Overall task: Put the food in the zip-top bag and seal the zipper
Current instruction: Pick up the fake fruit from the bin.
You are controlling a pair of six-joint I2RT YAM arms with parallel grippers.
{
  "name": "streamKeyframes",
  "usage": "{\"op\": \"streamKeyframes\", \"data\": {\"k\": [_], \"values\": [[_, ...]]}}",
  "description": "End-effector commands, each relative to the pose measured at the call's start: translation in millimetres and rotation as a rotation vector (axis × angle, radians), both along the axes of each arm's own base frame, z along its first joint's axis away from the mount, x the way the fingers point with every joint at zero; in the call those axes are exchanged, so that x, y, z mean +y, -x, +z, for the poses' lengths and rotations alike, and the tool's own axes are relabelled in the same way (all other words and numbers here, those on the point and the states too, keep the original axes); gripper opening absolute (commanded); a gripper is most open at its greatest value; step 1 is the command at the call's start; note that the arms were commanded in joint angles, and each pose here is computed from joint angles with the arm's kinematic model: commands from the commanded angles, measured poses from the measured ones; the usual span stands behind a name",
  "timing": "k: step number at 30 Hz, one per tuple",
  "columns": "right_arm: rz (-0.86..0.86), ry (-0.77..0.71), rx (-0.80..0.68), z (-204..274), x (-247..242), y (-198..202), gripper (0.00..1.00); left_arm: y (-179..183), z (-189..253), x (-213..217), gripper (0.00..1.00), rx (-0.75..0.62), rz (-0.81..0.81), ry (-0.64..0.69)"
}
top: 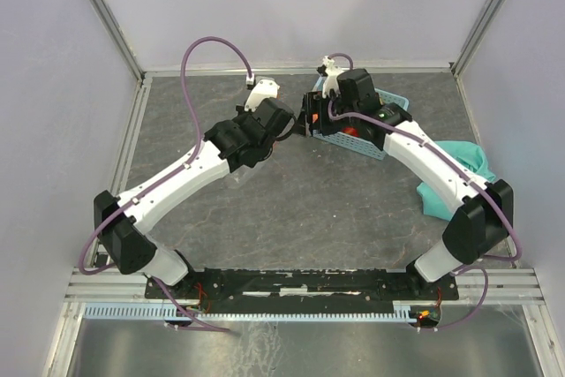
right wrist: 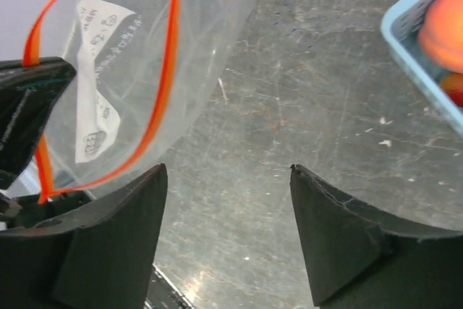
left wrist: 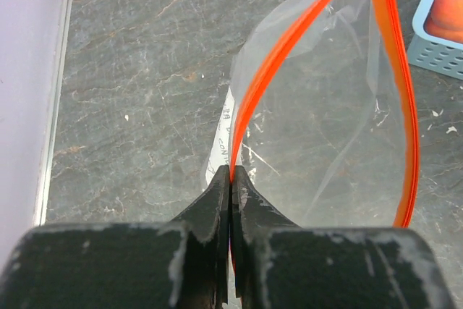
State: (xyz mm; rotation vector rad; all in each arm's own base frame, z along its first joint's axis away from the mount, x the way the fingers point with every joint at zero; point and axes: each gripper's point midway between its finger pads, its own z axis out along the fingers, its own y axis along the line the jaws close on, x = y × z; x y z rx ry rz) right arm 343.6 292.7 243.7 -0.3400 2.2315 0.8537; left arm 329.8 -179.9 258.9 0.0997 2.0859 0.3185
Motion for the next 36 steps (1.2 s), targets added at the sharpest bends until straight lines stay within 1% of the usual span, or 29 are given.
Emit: {"op": "streamKeyframes", "data": {"k": [1,3,7,11,14,18,22,26,29,36], "values": [[0.010,0.019,-0.162,31,-21,-22,0.83,-8,17,4,0.03,-0.058,-0.027,-0.001],[-0.027,0.047,-0.166,27,-37,-33,1.00,-10,14,3,0.03,-0.049,-0.040,-0.012],[-0.143,0.183,-0.198,12,-78,-59,0.99,-12,7,0,0.03,-0.034,-0.063,-0.029],[-0.325,0.365,-0.189,-10,-130,-90,0.99,-13,1,-5,0.03,-0.031,-0.103,-0.027],[-0.371,0.446,-0.194,-24,-152,-110,0.99,-13,-2,-9,0.03,-0.016,-0.133,-0.031],[-0.385,0.531,-0.188,-41,-175,-136,0.99,-11,-10,-16,0.03,0.006,-0.177,-0.011],[-0.372,0.563,-0.178,-58,-190,-161,0.99,-6,-16,-19,0.03,0.017,-0.199,0.017],[-0.360,0.561,-0.159,-76,-205,-180,0.99,-7,-30,-18,0.03,0.033,-0.201,-0.006],[-0.342,0.559,-0.125,-87,-214,-190,0.99,-9,-32,-20,0.03,0.038,-0.193,-0.005],[-0.318,0.546,-0.122,-115,-221,-216,0.99,-7,-35,-19,0.03,0.052,-0.188,-0.007]]}}
